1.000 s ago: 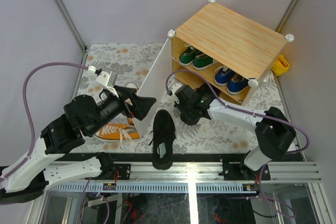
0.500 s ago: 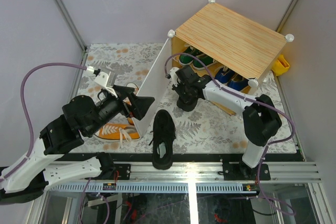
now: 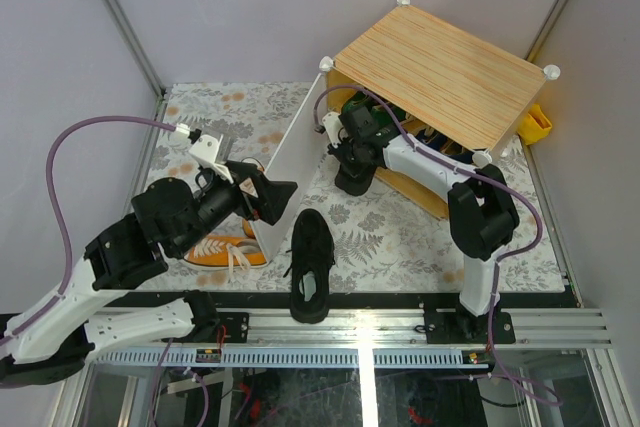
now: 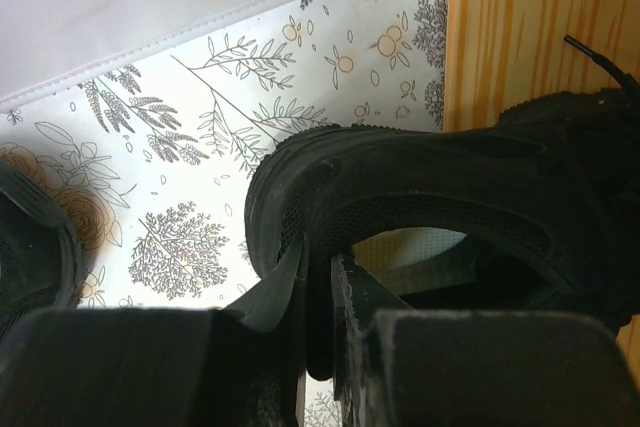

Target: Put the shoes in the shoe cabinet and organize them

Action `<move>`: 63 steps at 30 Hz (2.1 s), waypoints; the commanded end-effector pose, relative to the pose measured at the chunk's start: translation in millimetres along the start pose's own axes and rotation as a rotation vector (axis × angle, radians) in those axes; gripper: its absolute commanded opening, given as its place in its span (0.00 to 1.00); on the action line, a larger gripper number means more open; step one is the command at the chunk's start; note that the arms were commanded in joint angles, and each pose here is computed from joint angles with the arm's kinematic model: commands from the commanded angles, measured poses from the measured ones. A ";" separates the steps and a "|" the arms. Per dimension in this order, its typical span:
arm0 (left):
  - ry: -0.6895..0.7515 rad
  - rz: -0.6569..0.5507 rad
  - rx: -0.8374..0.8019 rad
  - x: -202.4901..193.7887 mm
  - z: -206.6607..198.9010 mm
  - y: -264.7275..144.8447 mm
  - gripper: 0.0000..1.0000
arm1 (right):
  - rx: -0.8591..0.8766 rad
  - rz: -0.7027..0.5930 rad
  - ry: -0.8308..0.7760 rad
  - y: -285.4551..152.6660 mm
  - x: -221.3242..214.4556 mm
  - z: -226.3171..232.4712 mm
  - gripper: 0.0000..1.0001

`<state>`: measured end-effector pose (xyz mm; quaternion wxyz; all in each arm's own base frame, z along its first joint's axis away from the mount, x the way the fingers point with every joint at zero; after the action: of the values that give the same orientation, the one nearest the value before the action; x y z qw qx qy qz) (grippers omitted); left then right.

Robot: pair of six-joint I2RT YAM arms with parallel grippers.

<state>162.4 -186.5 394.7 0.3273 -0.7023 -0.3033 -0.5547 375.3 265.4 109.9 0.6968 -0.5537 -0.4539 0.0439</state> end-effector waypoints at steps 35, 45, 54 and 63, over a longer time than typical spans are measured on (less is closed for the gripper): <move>0.067 0.004 0.085 -2.5 10.5 14.2 1.00 | -0.240 -0.194 -0.235 -16.8 84.5 -59.8 0.00; 0.081 0.014 0.094 -6.7 12.4 15.6 1.00 | -0.296 -0.212 -0.233 0.7 91.5 -70.6 0.01; 0.079 0.015 0.093 -8.1 12.7 15.1 1.00 | -0.281 -0.227 -0.192 0.4 89.0 -67.4 0.55; 0.075 0.020 0.093 -9.3 11.8 16.6 1.00 | -0.228 -0.291 -0.150 -21.3 94.6 -55.9 0.74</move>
<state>177.7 -188.4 379.6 0.3762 -0.6738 -0.2999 -0.5609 440.6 268.5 118.7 0.6142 -0.5820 -0.5328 0.0138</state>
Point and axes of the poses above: each gripper's point midway between its finger pads, its own y axis out along the fingers, its own z axis along the line the jaws close on, x = y × z, the point moved 2 cm from there along -y, back along the fingers, and after that the axes turned 7 degrees about y, right-handed, at the moved point
